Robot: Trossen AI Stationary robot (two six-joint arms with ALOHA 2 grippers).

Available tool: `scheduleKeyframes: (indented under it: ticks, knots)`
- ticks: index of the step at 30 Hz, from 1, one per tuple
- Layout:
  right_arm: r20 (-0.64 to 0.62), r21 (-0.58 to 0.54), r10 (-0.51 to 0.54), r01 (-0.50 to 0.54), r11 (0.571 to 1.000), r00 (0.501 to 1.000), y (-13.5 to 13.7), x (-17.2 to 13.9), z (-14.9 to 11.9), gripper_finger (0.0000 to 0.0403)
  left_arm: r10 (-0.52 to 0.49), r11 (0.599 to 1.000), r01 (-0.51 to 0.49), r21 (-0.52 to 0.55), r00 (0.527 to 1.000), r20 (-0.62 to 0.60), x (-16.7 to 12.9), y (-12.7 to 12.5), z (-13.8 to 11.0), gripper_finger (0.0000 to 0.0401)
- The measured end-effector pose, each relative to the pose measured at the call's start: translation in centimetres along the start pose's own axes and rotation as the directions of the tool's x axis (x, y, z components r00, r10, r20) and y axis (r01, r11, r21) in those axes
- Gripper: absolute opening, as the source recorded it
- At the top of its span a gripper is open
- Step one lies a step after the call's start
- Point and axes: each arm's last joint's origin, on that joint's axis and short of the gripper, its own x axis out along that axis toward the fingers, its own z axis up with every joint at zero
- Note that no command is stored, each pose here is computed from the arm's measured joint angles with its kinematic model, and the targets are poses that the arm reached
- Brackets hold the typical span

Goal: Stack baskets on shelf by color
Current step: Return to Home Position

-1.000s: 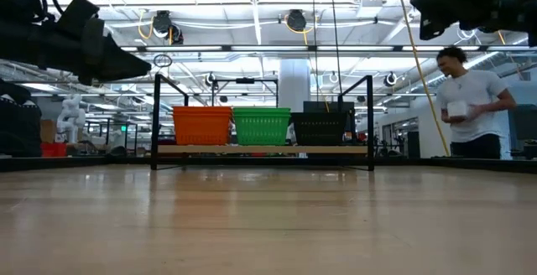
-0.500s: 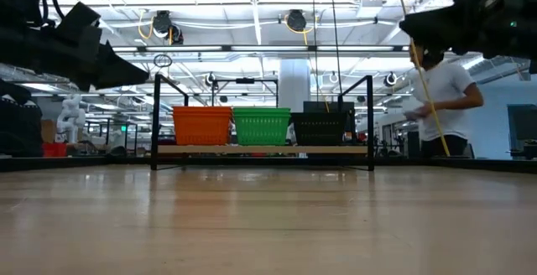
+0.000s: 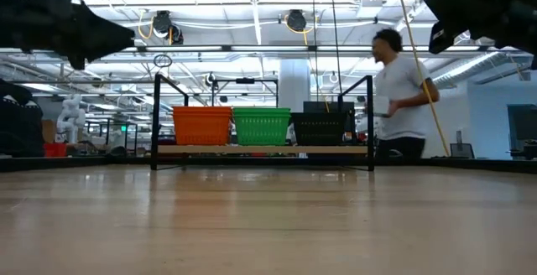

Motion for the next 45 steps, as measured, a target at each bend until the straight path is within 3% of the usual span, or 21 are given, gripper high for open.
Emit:
scheduleKeyframes:
  ticks: [4,7,13,17,21,24,31,38,45]
  knots:
    - [-0.027,-0.011,-0.068,0.068,0.998,0.997,-0.4,-0.7,-0.2,0.0070,-0.069,0.997,0.069,0.023,0.998,0.006,-0.7,-0.2,0.1,0.0161]
    - [-0.079,0.005,-0.060,0.061,0.998,0.995,-0.7,-1.0,-0.6,0.0070,-0.106,0.993,0.106,0.048,0.994,0.004,-1.1,-0.3,0.1,0.0161]
    - [-0.115,0.015,-0.043,0.045,0.999,0.992,-0.9,-1.2,-0.9,0.0070,-0.073,0.988,0.076,0.132,0.997,-0.027,-1.7,-0.3,1.0,0.0161]
    - [-0.089,-0.024,0.042,-0.045,0.999,0.995,-0.6,-1.1,-0.4,0.0070,-0.119,0.974,0.126,0.189,0.992,-0.053,-2.0,-0.4,1.7,0.0161]
    - [-0.090,-0.108,0.090,-0.099,0.989,0.992,-0.4,-1.1,-0.3,0.0070,-0.154,0.966,0.169,0.195,0.984,-0.091,-1.8,-0.6,0.0,0.0155]
    - [-0.095,-0.141,0.088,-0.101,0.985,0.992,-0.5,-1.1,-0.4,0.0070,-0.167,0.973,0.180,0.146,0.981,-0.097,-1.6,-0.7,-1.1,0.0136]
    - [-0.120,-0.148,0.078,-0.095,0.984,0.990,-0.7,-0.9,-0.7,0.0070,-0.159,0.980,0.161,0.119,0.987,-0.029,-0.9,-0.2,-0.4,0.0074]
    - [-0.143,-0.138,0.075,-0.095,0.986,0.987,-0.7,-0.9,-1.0,0.0070,-0.124,0.987,0.131,0.098,0.989,-0.075,-0.7,0.1,-0.9,0.0030]
    - [-0.142,-0.139,0.073,-0.093,0.986,0.987,-0.7,-0.9,-0.9,0.0070,-0.095,0.978,0.110,0.175,0.991,-0.090,-0.7,0.2,-1.1,0.0004]
